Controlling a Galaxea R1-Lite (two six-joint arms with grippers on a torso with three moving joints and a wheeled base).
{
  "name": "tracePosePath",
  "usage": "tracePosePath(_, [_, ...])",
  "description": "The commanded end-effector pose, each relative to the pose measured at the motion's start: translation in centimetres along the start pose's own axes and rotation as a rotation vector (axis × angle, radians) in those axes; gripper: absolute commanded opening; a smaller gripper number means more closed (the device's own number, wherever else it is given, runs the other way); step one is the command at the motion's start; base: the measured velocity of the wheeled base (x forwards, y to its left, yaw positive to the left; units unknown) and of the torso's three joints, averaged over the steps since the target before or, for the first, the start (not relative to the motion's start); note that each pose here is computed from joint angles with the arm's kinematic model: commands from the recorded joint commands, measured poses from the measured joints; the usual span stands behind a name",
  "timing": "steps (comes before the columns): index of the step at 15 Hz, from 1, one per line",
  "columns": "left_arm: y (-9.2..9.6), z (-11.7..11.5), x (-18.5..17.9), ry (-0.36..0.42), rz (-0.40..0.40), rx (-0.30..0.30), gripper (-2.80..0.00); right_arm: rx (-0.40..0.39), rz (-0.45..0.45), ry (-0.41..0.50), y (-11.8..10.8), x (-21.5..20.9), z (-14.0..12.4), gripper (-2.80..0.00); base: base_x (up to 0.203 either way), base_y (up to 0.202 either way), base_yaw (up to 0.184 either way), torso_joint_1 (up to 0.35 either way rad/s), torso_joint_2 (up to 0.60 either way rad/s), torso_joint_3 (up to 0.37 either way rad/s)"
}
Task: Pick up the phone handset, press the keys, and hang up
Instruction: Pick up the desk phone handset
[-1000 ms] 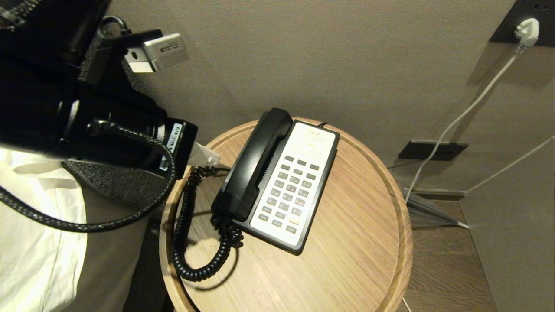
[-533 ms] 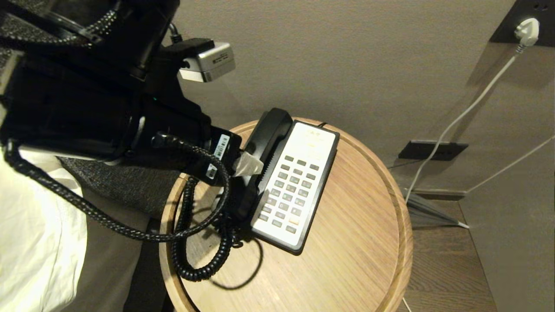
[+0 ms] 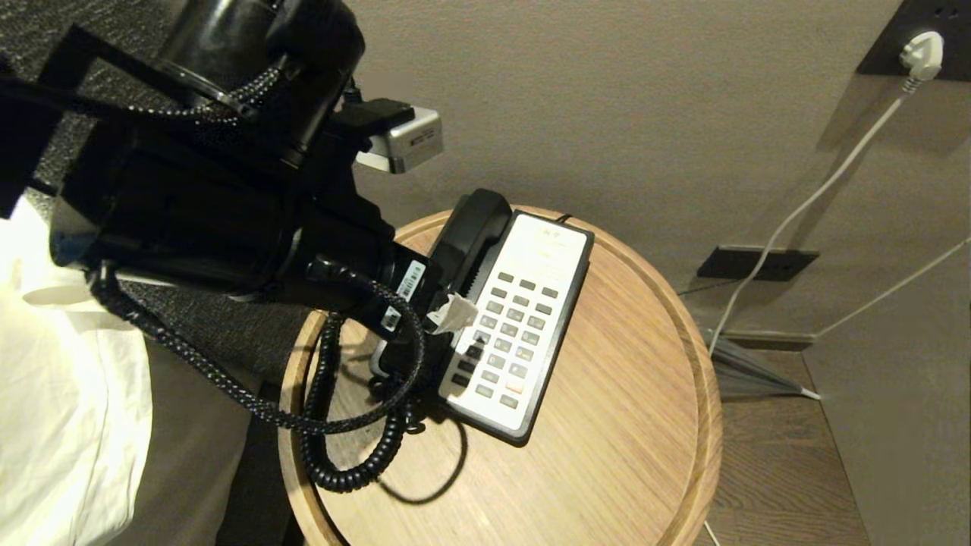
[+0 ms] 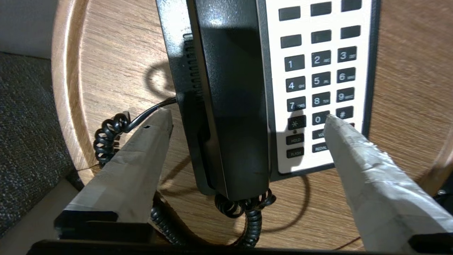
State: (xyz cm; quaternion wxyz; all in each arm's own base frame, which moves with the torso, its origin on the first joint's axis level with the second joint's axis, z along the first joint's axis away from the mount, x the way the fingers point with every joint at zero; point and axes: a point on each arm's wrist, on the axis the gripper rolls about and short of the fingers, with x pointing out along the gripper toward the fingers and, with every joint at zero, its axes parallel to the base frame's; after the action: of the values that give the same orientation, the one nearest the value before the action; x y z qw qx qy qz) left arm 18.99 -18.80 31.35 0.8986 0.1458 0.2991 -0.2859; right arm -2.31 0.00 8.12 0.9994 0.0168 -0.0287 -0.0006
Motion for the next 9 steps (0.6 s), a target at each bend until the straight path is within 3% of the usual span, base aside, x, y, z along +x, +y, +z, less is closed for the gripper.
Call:
tracePosePath(1, [0.0, -0.2, 0.9, 0.028, 0.016, 0.003, 0.00, 0.000, 0.000, 0.021, 0.0, 0.1, -0.6, -2.80, 0.000, 0.000, 0.000, 0.000, 0.00, 0.000])
tracePosePath(9, [0.6, 0.1, 2.1, 0.013, 0.043, 0.007, 0.00, 0.000, 0.000, 0.021, 0.0, 0.1, -0.6, -2.80, 0.000, 0.000, 0.000, 0.000, 0.00, 0.000])
